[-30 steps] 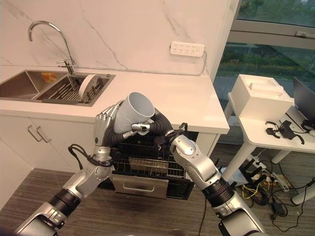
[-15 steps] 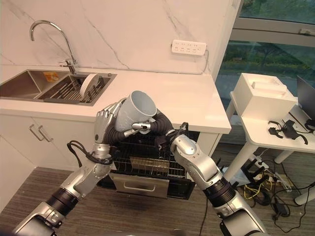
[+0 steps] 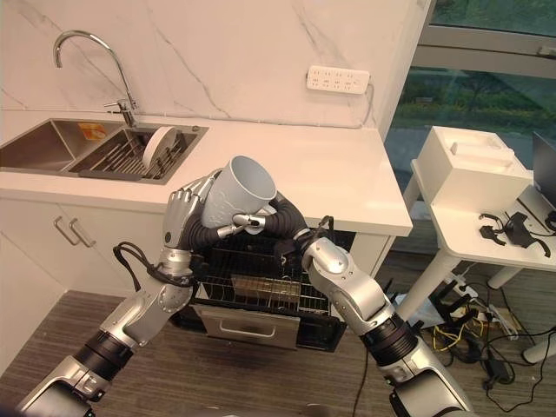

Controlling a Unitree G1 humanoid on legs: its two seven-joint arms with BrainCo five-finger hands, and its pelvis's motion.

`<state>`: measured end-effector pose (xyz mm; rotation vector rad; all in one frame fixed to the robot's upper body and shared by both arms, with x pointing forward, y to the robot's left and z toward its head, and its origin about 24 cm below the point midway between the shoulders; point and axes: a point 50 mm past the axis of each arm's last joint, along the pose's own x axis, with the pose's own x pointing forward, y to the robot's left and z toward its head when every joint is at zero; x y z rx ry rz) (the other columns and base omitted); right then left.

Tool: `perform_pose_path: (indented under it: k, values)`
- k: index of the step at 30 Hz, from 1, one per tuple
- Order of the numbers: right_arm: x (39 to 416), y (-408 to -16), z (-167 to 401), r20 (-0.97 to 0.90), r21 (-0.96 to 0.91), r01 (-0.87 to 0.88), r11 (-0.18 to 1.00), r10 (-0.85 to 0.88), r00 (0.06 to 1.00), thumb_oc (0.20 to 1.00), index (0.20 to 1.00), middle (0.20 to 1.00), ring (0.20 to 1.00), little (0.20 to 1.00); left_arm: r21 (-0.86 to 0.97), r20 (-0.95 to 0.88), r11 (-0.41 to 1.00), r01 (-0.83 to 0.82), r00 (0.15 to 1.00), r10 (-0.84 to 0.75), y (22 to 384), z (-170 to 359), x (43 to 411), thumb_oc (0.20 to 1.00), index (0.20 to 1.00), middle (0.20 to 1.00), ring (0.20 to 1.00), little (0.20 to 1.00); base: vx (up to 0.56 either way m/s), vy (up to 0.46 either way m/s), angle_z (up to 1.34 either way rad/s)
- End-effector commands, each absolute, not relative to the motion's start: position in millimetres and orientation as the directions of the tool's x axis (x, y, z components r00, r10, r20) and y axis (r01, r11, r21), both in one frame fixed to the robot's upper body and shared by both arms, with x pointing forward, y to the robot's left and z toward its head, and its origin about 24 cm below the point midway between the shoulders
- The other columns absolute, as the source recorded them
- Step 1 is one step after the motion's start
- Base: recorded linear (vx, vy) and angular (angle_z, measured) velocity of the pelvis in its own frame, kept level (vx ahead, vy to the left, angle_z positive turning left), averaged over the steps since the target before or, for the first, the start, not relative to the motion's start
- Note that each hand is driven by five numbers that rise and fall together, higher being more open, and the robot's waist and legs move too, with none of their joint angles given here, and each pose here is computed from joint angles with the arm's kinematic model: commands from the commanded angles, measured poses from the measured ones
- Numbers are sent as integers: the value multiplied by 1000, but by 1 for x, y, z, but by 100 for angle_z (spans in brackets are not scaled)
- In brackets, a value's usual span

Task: Place the dishes in the dishwasher.

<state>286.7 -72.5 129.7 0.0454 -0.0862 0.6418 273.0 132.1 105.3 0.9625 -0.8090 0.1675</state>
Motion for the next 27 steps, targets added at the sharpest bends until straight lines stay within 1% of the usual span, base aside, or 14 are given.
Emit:
perform_pose_path:
  k: [1,6,8,9,10,11,17,19,24,26,27]
  values:
    - [280,-49,180,333,-4,-691,722,653,681,200,200,200,200,200,632,745,647,-426,562,-358,103,117,267,200,200,200,200,200,0,0,0]
    - [280,-49,180,335,1,-692,722,652,680,200,200,200,200,200,631,746,655,-417,558,-364,104,106,264,200,200,200,200,200,0,0,0]
    - [280,-49,177,326,10,-687,727,647,689,200,200,200,200,200,622,744,672,-402,570,-348,105,100,262,200,200,200,200,200,0,0,0]
    - [280,-49,176,323,13,-685,728,645,692,200,200,200,200,200,620,742,676,-398,577,-341,106,98,262,473,473,473,473,473,0,0,0]
    - [280,-50,175,321,14,-684,729,645,694,200,200,200,200,200,617,741,680,-396,582,-334,107,97,262,824,824,824,824,824,0,0,0]
    - [281,-51,174,319,15,-682,731,643,696,200,200,200,200,200,616,739,682,-394,589,-327,108,95,262,1000,1000,1000,1000,1000,0,0,0]
    - [283,-55,166,295,33,-651,759,615,731,200,200,200,200,200,568,759,701,-431,605,-243,116,98,266,1000,1000,1000,1000,1000,17,-7,0]
    - [283,-64,159,285,43,-622,782,587,758,200,200,200,200,200,508,781,738,-444,599,-178,123,106,266,1000,1000,1000,1000,1000,15,-7,0]
    - [283,-80,150,267,54,-572,819,540,798,200,200,200,200,200,433,791,769,-471,607,-73,143,116,264,1000,1000,1000,1000,1000,0,0,0]
    - [282,-86,145,260,52,-551,833,521,813,200,200,200,200,200,440,778,768,-466,625,-67,149,117,262,1000,1000,1000,1000,1000,0,0,0]
    - [282,-93,142,250,53,-527,848,499,829,200,200,200,200,200,480,730,769,-422,678,-84,154,115,263,1000,1000,1000,1000,1000,0,0,0]
